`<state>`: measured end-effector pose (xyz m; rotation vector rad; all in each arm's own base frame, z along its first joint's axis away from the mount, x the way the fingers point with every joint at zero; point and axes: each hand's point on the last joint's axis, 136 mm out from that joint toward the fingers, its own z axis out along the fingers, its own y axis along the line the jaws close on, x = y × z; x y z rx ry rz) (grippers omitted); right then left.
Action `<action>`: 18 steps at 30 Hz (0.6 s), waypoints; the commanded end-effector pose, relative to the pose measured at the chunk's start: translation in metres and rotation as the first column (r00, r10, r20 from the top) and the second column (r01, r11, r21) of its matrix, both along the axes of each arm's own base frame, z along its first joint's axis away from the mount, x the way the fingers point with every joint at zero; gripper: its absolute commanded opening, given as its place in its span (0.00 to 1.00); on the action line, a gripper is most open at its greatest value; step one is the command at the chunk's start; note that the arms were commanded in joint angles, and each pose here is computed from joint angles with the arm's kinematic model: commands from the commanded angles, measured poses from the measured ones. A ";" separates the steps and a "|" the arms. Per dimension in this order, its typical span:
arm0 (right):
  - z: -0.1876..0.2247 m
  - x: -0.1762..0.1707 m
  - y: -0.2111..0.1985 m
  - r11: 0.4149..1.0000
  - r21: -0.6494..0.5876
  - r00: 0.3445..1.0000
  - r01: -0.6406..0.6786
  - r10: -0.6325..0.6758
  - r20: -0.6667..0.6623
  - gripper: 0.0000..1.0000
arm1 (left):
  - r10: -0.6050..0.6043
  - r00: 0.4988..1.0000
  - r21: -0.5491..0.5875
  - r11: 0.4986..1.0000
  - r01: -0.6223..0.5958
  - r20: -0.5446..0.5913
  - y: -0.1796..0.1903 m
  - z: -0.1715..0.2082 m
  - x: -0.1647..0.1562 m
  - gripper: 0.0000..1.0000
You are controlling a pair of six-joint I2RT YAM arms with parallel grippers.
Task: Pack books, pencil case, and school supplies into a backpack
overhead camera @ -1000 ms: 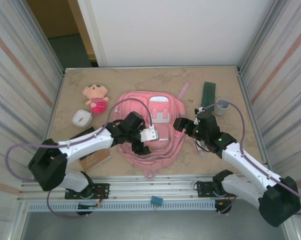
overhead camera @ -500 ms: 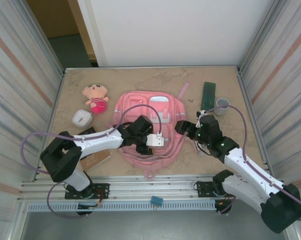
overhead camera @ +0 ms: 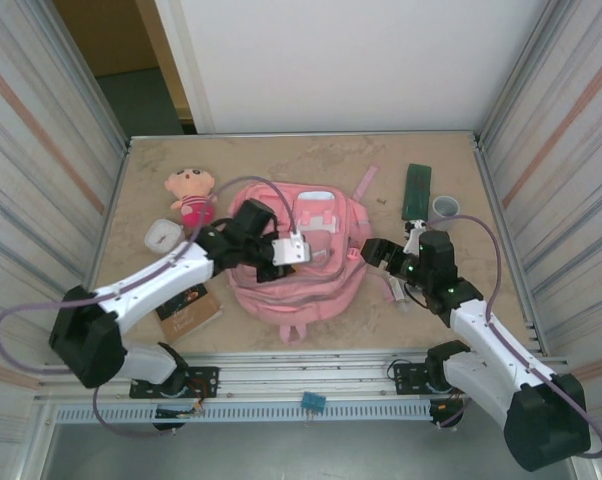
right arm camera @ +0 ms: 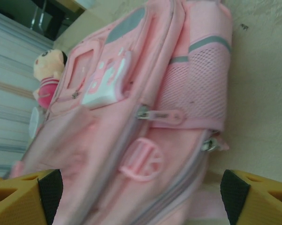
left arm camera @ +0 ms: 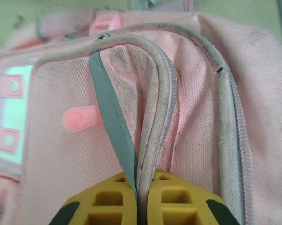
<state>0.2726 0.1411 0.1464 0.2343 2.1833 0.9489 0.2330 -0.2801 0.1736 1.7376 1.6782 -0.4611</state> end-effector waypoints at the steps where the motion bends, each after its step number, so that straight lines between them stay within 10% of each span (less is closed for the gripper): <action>1: 0.019 -0.002 0.013 0.992 0.064 0.990 -0.113 0.107 0.094 0.89 | -0.137 0.989 -0.183 0.973 0.143 0.045 0.003 0.069 -0.022 0.00; 14: 0.021 0.001 0.050 0.915 0.163 0.926 -0.369 0.346 0.152 0.88 | -0.154 0.985 -0.310 0.935 0.172 0.080 0.035 0.118 -0.014 0.00; 18: 0.027 0.000 0.056 0.891 0.179 0.905 -0.418 0.390 0.169 0.69 | -0.157 0.984 -0.309 0.935 0.176 0.084 0.037 0.118 -0.011 0.00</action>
